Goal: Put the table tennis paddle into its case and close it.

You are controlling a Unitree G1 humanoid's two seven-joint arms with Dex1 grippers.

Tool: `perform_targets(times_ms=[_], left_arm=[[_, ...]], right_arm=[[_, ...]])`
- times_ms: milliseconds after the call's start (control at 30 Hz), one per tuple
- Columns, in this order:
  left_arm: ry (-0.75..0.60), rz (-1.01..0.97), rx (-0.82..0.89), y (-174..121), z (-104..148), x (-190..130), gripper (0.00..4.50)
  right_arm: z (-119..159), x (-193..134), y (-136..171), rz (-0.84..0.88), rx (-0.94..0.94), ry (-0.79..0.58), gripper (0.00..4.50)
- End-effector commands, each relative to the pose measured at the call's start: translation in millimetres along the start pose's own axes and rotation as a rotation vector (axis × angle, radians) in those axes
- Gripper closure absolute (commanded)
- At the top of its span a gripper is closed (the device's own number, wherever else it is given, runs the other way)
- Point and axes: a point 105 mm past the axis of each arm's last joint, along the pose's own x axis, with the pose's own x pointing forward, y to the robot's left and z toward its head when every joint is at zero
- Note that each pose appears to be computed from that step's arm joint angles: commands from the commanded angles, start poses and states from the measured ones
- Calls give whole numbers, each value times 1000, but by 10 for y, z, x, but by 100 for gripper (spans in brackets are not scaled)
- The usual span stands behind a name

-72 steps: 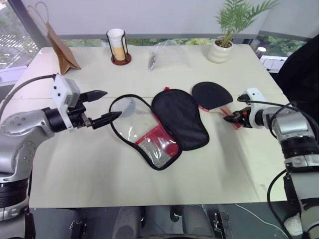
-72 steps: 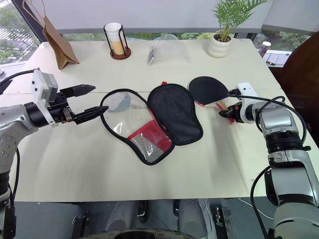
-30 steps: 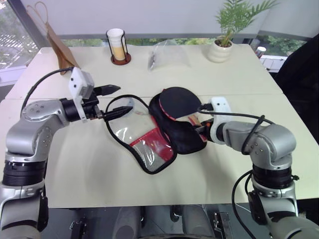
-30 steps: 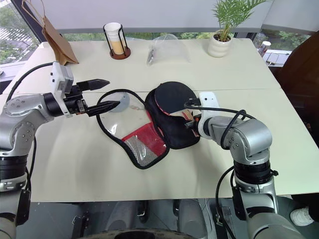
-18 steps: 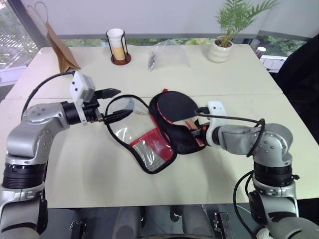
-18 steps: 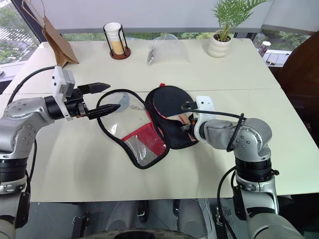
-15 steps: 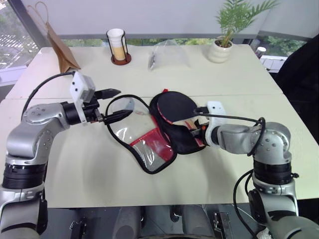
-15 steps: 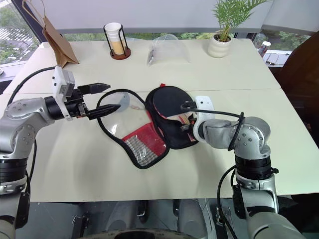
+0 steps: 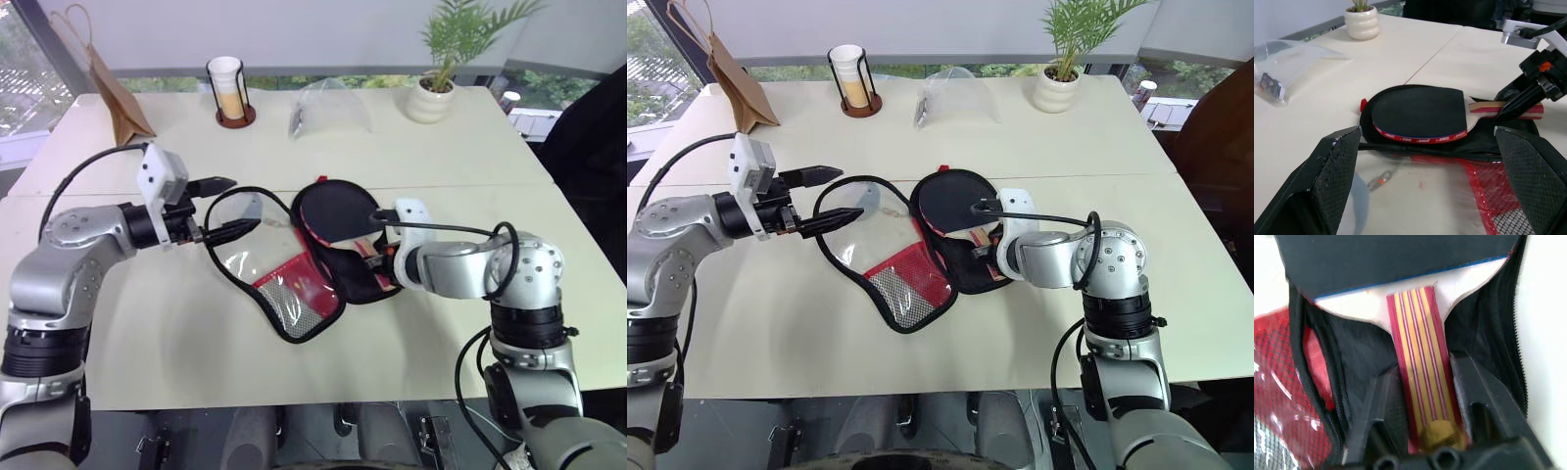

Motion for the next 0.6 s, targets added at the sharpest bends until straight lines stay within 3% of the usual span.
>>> perform_targets(times_ms=[33, 100, 133, 267, 433, 600], left_arm=[[-30, 13, 42, -1, 144, -62, 0], [-29, 14, 41, 1, 141, -67, 0], [-28, 14, 40, 4, 138, -64, 0], [-29, 11, 38, 3, 136, -53, 0], [-22, 0, 42, 5, 149, -57, 0], [26, -14, 51, 44, 132, -186, 0]], right_arm=[[51, -66, 38, 19, -48, -13, 120], [86, -97, 28, 9, -79, -27, 19], [124, -128, 20, 11, -96, -39, 8], [363, -308, -70, 1, -156, -126, 8], [734, -680, -168, 129, -201, -329, 8], [804, -889, -155, 285, -354, -463, 8]])
